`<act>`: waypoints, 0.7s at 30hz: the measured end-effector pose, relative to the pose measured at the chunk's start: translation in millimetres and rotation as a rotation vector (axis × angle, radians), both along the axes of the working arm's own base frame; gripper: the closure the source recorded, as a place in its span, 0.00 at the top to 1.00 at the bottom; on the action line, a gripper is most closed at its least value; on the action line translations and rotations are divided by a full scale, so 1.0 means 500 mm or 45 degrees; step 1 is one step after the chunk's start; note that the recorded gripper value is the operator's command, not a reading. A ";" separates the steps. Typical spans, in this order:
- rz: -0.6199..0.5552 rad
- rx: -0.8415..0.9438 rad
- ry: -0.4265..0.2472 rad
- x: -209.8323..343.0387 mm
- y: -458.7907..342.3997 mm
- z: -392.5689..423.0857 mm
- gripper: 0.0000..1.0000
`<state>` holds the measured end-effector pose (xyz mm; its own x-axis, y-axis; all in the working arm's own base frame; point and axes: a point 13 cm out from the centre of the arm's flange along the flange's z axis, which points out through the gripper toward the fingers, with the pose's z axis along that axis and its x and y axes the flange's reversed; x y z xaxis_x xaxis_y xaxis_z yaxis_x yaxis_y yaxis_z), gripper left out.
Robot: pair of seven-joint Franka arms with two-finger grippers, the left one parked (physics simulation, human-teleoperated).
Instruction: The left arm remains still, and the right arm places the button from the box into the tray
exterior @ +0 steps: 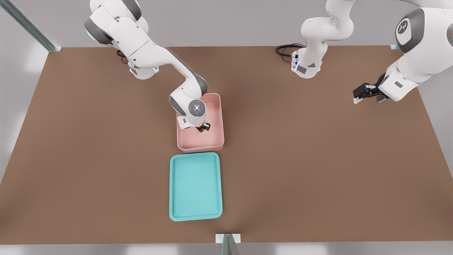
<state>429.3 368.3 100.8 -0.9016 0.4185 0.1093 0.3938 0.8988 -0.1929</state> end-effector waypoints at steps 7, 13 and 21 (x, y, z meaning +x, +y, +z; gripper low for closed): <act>-0.168 0.025 -0.142 -0.009 -0.001 -0.037 1.00; -0.252 0.054 -0.190 -0.026 0.011 -0.081 1.00; -0.362 0.089 -0.222 -0.021 0.034 -0.098 1.00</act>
